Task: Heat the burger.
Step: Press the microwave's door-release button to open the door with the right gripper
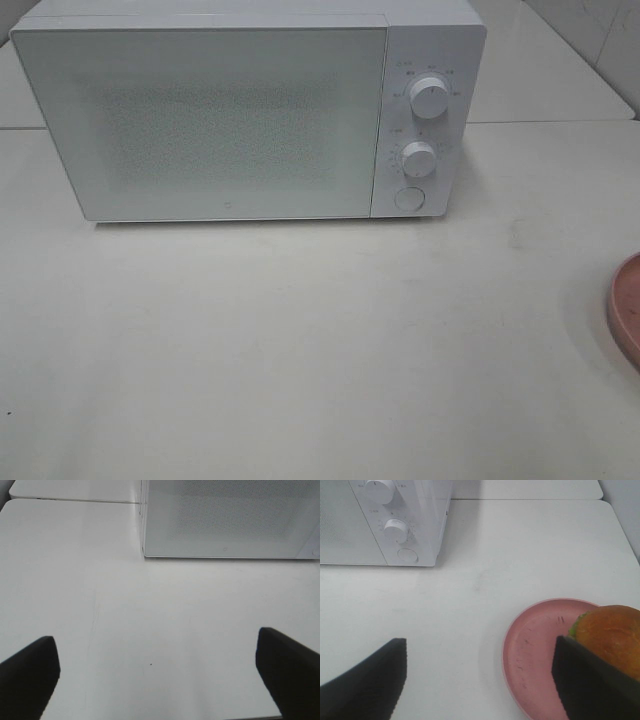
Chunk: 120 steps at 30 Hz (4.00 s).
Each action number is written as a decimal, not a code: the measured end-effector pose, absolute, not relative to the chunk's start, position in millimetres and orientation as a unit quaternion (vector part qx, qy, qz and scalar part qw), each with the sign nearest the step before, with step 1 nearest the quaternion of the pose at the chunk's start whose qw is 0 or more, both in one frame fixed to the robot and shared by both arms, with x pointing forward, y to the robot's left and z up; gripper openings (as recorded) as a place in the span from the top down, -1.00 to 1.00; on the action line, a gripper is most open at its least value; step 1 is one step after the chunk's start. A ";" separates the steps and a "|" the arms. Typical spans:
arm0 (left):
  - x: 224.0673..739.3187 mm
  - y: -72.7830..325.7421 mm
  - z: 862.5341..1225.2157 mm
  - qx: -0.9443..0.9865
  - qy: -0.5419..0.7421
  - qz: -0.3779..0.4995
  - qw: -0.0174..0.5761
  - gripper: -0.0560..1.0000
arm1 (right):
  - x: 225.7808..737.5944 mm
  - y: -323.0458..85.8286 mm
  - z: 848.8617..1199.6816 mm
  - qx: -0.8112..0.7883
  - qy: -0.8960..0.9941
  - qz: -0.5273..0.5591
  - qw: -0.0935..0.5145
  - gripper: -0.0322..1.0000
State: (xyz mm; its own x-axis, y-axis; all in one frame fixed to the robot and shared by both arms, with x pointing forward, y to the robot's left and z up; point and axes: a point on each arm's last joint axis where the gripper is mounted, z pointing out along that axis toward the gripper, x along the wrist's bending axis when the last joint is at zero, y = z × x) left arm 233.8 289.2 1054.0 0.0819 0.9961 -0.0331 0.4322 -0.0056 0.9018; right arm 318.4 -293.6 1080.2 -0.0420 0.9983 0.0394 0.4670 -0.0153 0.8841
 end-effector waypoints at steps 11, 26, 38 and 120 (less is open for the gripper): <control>233.8 289.2 1054.0 0.616 0.580 0.351 0.402 -0.98 | 363.9 -283.9 1072.5 0.599 0.623 0.379 0.331 -0.55; 233.8 289.2 1054.0 0.616 0.580 0.351 0.402 -0.98 | 422.3 -270.4 1051.1 0.587 0.632 0.389 0.322 -0.55; 233.8 289.2 1054.0 0.616 0.580 0.351 0.402 -0.98 | 458.3 -260.9 1033.9 0.571 0.623 0.423 0.326 -0.55; 233.8 289.2 1054.0 0.616 0.580 0.351 0.402 -0.98 | 452.9 -166.8 925.9 0.580 0.487 0.500 0.419 -0.54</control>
